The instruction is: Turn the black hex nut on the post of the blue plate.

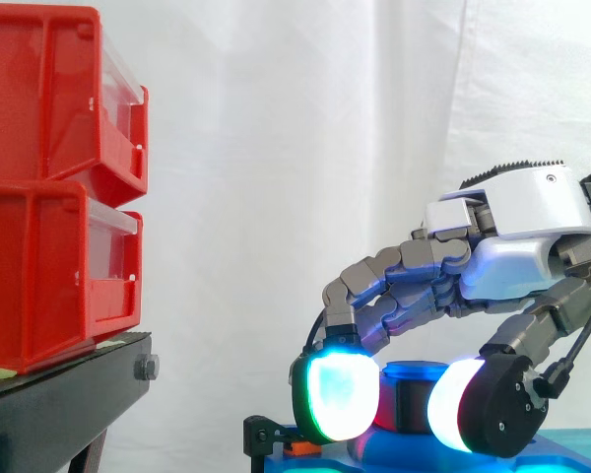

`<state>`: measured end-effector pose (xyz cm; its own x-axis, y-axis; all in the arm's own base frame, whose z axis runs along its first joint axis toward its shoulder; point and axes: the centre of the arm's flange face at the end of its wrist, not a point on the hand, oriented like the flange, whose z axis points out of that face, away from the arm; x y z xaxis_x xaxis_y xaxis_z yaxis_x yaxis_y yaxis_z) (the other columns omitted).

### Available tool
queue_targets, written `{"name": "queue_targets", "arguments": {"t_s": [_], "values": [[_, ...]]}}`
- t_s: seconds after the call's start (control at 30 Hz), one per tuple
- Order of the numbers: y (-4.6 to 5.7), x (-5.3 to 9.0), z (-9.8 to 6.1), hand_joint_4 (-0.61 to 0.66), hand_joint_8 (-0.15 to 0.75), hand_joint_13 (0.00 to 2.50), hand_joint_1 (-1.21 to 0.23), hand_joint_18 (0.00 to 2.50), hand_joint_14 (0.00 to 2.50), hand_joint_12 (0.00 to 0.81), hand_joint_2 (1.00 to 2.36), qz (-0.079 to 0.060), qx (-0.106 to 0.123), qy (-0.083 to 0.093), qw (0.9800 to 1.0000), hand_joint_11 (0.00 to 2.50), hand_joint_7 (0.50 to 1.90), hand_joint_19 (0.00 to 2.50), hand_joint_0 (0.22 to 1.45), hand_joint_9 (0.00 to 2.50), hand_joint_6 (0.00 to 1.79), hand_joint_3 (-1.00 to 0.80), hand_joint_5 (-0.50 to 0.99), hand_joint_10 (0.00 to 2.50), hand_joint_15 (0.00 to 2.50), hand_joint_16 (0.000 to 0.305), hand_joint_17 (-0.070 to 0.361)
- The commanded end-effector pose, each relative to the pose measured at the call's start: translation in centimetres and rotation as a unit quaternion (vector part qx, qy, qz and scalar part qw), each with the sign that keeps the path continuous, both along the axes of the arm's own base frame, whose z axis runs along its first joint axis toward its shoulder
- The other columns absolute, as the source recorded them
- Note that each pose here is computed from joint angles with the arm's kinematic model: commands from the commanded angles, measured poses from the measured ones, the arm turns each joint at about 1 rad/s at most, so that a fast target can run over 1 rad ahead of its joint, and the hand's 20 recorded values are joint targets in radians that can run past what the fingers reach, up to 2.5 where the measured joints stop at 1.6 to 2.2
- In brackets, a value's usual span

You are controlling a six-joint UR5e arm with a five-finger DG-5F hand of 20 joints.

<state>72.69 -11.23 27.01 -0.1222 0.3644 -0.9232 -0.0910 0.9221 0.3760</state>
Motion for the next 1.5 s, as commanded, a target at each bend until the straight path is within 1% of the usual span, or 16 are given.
{"name": "queue_targets", "arguments": {"t_s": [0.0,0.27,0.3,0.33,1.03,1.13,1.17,1.2,1.3,1.33,1.37,1.4,1.47], "values": [[-0.1,0.0,0.0,0.20,0.259,0.34,-0.81,0.22,0.00,0.362,1.01,0.000,0.000,0.000,1.0000,0.11,1.08,0.00,0.61,0.43,0.50,-0.42,-0.19,0.00,0.00,0.046,0.104],[-0.4,-0.1,0.0,0.20,0.252,0.34,-0.84,0.24,0.00,0.362,1.01,-0.002,0.000,0.001,1.0000,0.10,1.09,0.00,0.65,0.43,0.50,-0.40,-0.19,0.00,0.00,0.046,0.104],[-0.3,-0.1,0.0,0.19,0.252,0.34,-0.84,0.24,0.00,0.362,1.01,-0.001,0.000,0.001,1.0000,0.10,1.09,0.00,0.66,0.43,0.50,-0.39,-0.19,0.00,0.00,0.046,0.103],[-0.4,-0.1,0.0,0.20,0.253,0.34,-0.84,0.24,0.00,0.361,1.01,-0.002,0.000,0.001,1.0000,0.11,1.09,0.00,0.66,0.43,0.50,-0.39,-0.19,0.00,0.00,0.046,0.103],[-0.4,-0.1,0.0,0.20,0.254,0.35,-0.83,0.25,0.00,0.359,1.01,-0.001,-0.001,-0.001,1.0000,0.11,1.12,0.00,0.65,0.43,0.50,-0.37,-0.19,0.00,0.00,0.045,0.102],[-0.4,-0.1,0.0,0.20,0.252,0.35,-0.83,0.25,0.00,0.360,1.01,-0.002,0.000,-0.001,1.0000,0.12,1.12,0.01,0.63,0.43,0.50,-0.39,-0.19,0.00,0.00,0.045,0.102],[-0.4,-0.1,0.0,0.20,0.255,0.35,-0.81,0.24,0.00,0.362,1.00,-0.001,-0.001,-0.001,1.0000,0.12,1.11,0.01,0.58,0.43,0.50,-0.45,-0.19,0.00,0.00,0.046,0.103],[-0.4,-0.1,0.0,0.21,0.261,0.34,-0.77,0.25,0.00,0.369,1.00,-0.002,0.000,-0.001,1.0000,0.13,1.09,0.01,0.54,0.43,0.50,-0.50,-0.20,0.00,0.00,0.047,0.107],[0.0,0.0,0.2,0.24,0.283,0.35,-0.68,0.25,0.00,0.393,1.00,-0.001,0.001,-0.001,1.0000,0.11,1.05,0.01,0.46,0.42,0.50,-0.50,-0.21,0.00,0.00,0.054,0.121],[0.0,0.1,0.4,0.24,0.283,0.34,-0.68,0.25,0.00,0.394,1.00,-0.001,0.001,-0.002,1.0000,0.11,1.05,0.01,0.46,0.42,0.50,-0.50,-0.21,0.00,0.00,0.054,0.121],[-0.1,0.2,0.6,0.25,0.292,0.35,-0.67,0.26,0.00,0.407,1.00,-0.002,0.001,-0.004,1.0000,0.11,1.02,0.01,0.44,0.41,0.50,-0.50,-0.22,0.00,0.00,0.056,0.127],[0.0,0.4,1.0,0.25,0.295,0.34,-0.66,0.26,0.00,0.412,1.00,-0.002,0.001,-0.008,1.0000,0.11,1.00,0.02,0.43,0.41,0.50,-0.50,-0.22,0.00,0.00,0.057,0.129],[0.3,1.0,2.6,0.25,0.300,0.33,-0.66,0.26,0.00,0.425,1.00,0.000,0.001,-0.017,0.9999,0.09,0.96,0.02,0.41,0.40,0.50,-0.50,-0.23,0.00,0.00,0.060,0.135]]}}
